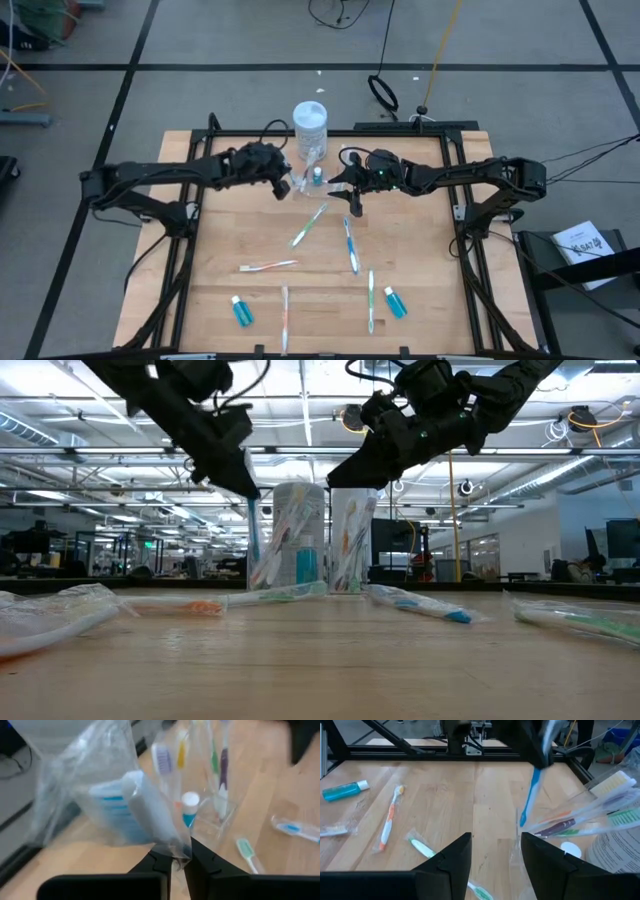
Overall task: Pick & Place toothbrushing station
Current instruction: Put the blue toothbrush into the transparent organizer
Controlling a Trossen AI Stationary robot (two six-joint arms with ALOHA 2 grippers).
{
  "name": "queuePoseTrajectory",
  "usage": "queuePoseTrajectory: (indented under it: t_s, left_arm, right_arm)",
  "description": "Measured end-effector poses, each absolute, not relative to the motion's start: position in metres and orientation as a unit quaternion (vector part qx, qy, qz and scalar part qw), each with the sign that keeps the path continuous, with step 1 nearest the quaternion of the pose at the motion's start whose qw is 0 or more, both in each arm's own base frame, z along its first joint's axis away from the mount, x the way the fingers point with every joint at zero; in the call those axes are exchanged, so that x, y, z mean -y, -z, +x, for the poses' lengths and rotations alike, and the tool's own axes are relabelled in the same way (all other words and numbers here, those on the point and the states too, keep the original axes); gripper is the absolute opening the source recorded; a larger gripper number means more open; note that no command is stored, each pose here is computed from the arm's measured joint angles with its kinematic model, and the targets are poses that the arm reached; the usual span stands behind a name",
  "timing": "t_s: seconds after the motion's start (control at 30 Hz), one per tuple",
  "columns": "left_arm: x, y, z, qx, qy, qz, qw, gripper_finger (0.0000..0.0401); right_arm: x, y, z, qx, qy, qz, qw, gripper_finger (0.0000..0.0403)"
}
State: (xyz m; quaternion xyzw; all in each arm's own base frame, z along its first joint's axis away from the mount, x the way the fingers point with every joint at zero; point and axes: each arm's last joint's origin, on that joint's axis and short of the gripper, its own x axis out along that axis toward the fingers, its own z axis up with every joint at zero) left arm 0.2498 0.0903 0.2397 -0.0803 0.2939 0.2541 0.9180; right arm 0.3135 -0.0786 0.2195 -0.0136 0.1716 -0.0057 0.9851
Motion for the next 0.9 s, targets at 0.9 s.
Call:
queuePoseTrajectory:
  t_s: [0.9]
  left_arm:
    - [-0.112, -0.213, 0.270, -0.302, -0.280, -0.048, 0.910, 0.0049]
  right_arm:
    - [0.079, -0.220, 0.313, -0.172, 0.006, -0.014, 0.985, 0.0164]
